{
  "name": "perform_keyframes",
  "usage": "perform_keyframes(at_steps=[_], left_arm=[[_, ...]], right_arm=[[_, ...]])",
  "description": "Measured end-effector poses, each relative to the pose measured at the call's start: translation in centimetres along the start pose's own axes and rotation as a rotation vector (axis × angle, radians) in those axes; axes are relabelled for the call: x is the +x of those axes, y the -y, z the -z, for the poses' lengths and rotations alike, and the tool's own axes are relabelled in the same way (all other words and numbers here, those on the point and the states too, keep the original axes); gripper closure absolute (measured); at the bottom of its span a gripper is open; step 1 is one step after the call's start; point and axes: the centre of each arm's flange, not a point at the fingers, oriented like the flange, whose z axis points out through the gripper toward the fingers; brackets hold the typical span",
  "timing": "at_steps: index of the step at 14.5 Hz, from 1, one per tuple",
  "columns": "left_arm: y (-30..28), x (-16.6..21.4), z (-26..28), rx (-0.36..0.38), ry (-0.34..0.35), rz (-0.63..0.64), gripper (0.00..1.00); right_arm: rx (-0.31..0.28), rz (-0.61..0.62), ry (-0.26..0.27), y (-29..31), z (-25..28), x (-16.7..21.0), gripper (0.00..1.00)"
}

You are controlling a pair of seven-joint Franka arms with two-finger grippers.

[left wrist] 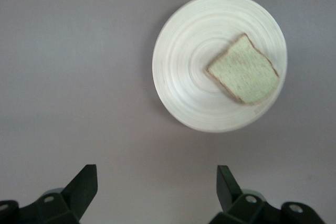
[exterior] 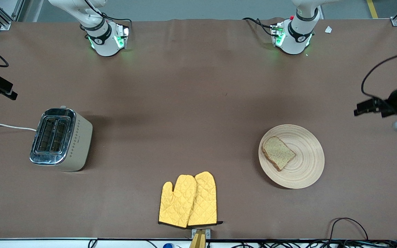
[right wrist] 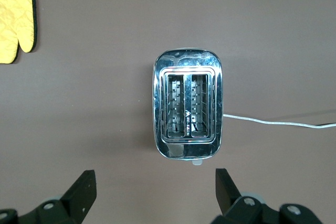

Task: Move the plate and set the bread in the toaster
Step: 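Reach the left gripper toward the rim of the wooden plate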

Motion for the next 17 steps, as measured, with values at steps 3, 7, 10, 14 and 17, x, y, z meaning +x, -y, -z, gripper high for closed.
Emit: perform_keyframes(at_steps=[3, 7, 10, 14, 17], left_arm=[[4.5, 3.3, -6.5, -0.086, -0.053, -0.065, 0.0], [9.3, 6.5, -14.0, -0.128, -0.118, -0.117, 0.0], [11.3, 8.5, -19.1, -0.223, -0.163, -0.123, 0.0], [12.9, 9.4, -23.8, -0.348, -0.186, -0.071, 0.03], [13.3, 9.6, -25.7, -0.413, -0.22, -0.102, 0.16]], right_arm=[[0.006, 0.004, -0.009, 0.3, 0.0, 0.2, 0.0], [0.01, 0.014, -0.011, 0.9, -0.1, 0.3, 0.0], [0.01, 0.014, -0.01, 0.9, -0.1, 0.3, 0.0], [0.011, 0.014, -0.01, 0.9, -0.1, 0.3, 0.0], [0.012, 0.014, -0.01, 0.9, -0.1, 0.3, 0.0]])
